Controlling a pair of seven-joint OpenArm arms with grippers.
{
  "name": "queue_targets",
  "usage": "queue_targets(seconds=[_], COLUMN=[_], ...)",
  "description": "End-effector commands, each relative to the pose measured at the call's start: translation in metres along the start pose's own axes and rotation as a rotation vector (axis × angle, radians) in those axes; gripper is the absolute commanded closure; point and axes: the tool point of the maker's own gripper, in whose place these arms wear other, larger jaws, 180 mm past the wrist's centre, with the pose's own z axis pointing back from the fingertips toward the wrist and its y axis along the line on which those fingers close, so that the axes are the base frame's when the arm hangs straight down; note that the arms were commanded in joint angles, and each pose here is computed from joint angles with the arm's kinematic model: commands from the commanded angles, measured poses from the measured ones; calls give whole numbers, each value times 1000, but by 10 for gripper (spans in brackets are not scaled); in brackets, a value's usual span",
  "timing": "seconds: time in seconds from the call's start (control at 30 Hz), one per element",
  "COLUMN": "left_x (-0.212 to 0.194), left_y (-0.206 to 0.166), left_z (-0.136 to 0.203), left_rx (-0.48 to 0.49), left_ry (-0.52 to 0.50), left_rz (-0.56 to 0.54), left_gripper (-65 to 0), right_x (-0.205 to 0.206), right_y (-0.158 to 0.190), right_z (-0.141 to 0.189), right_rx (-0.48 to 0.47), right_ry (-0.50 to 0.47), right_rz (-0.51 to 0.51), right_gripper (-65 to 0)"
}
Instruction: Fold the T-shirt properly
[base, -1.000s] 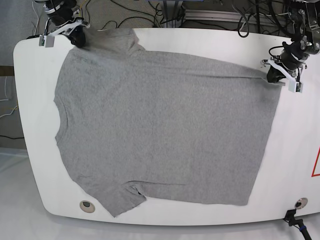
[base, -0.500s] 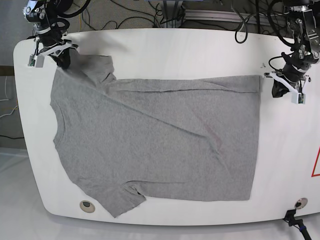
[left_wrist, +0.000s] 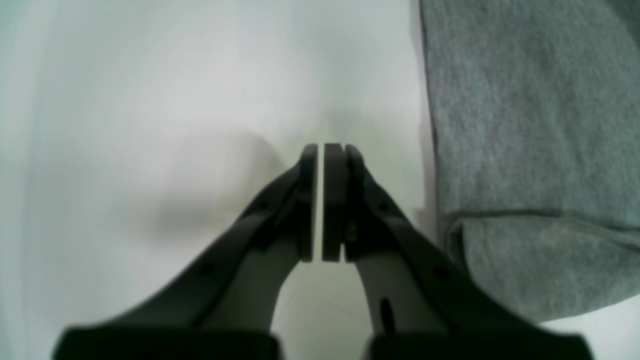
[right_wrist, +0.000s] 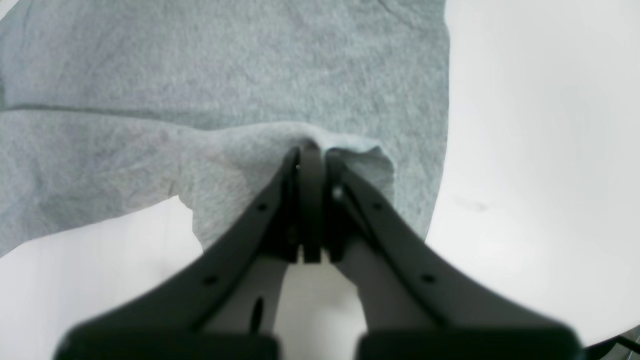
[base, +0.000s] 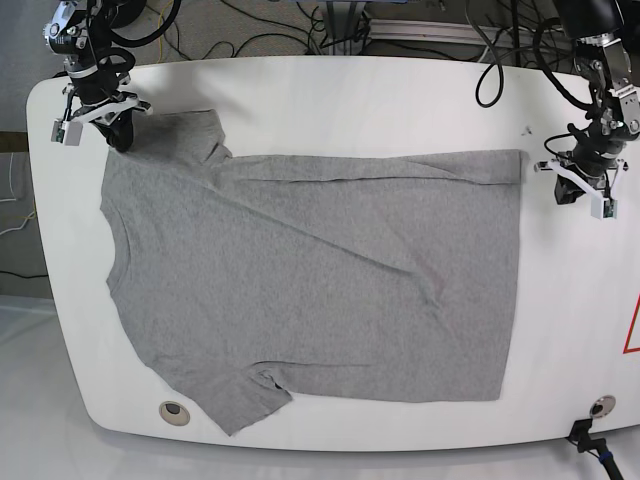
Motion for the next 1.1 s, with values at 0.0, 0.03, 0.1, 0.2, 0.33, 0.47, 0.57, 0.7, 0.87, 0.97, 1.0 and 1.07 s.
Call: queue_targets(seconds=[0.0, 0.03, 0.1, 0.2, 0.33, 0.47, 0.57, 0.7, 0.87, 0.97, 1.0, 1.07], left_x=[23, 23, 24, 25, -4, -1, 6, 9, 13, 20, 23, 26], left_y=[3, 2, 0, -2, -10, -13, -16, -20, -27, -34, -36, -41], left_z=[4, 4, 4, 5, 3, 8, 11, 17, 26, 34, 36, 40], left_rx=[-3, -7, -15, -26, -29, -34, -37, -42, -51, -61, -64, -72], left_ry=[-63, -62, -69, -78, -13, -24, -41, -53, -68, -90, -98, -109], left_rz=[-4, -6, 1, 4, 31, 12, -2, -25, -54, -84, -94, -105], left_gripper=[-25, -53, -113, -179, -193, -193, -193, -193, -194, -196, -196, -197], right_x=[16, 14, 16, 14, 4, 3, 3, 2, 2, 5, 4, 4], right_y=[2, 2, 3, 2, 0, -1, 0, 0, 0, 1, 1, 1], right_z=[3, 3, 4, 5, -1, -1, -1, -1, -1, -2, -2, -2], right_rx=[11, 9, 12, 16, -4, -5, -5, -3, -3, -1, -2, -2], right_ry=[-53, -47, -53, -45, -8, -7, -7, -6, -6, -12, -11, -11], right_rz=[20, 20, 22, 27, 18, 15, 14, 12, 12, 12, 11, 11], right_gripper=[0, 0, 0, 0, -19, -19, -19, -19, -19, -19, -19, -19])
